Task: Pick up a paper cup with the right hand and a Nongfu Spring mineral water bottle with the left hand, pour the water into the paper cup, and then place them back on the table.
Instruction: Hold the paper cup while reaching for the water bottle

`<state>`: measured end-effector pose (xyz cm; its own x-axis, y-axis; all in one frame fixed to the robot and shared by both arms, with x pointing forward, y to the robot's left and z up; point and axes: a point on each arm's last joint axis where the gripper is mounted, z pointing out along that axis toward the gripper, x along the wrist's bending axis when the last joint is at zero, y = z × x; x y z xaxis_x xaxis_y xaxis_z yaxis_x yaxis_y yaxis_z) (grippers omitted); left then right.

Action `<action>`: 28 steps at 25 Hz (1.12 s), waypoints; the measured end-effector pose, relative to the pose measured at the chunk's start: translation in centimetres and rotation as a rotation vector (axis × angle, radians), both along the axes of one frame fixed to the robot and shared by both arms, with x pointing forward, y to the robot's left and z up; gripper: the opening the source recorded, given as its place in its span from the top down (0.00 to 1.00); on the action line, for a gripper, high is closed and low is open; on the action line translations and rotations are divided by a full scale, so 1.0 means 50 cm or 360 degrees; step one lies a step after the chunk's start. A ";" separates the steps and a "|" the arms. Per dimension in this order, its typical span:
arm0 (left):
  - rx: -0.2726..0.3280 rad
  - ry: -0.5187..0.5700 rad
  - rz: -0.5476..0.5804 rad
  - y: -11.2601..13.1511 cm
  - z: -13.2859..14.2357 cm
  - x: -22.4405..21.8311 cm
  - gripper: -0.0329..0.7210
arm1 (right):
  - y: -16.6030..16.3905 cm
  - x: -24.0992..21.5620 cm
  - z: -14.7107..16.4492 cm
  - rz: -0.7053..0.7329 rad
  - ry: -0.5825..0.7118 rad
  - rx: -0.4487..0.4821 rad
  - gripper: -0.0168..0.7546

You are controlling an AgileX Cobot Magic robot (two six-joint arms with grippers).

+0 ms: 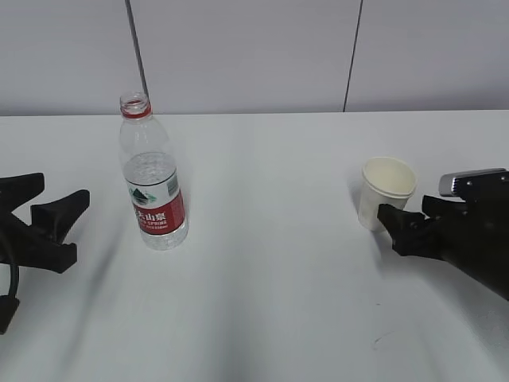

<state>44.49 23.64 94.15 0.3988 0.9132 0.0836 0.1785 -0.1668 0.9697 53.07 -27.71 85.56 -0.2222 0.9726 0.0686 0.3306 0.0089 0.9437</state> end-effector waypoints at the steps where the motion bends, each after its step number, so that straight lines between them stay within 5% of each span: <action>1: -0.0001 0.0001 0.0000 0.000 0.000 0.000 0.40 | 0.000 0.007 -0.008 0.0002 0.0008 0.0003 0.19; 28: -0.0025 0.0011 0.0002 0.000 0.000 0.000 0.40 | 0.016 0.116 -0.036 0.0149 -0.0132 0.0011 0.21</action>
<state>44.48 23.62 94.15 0.3981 0.9149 0.0664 0.1852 -0.1510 0.9710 58.88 -26.91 83.75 -0.3172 0.9469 0.0526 0.2496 0.0298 0.9679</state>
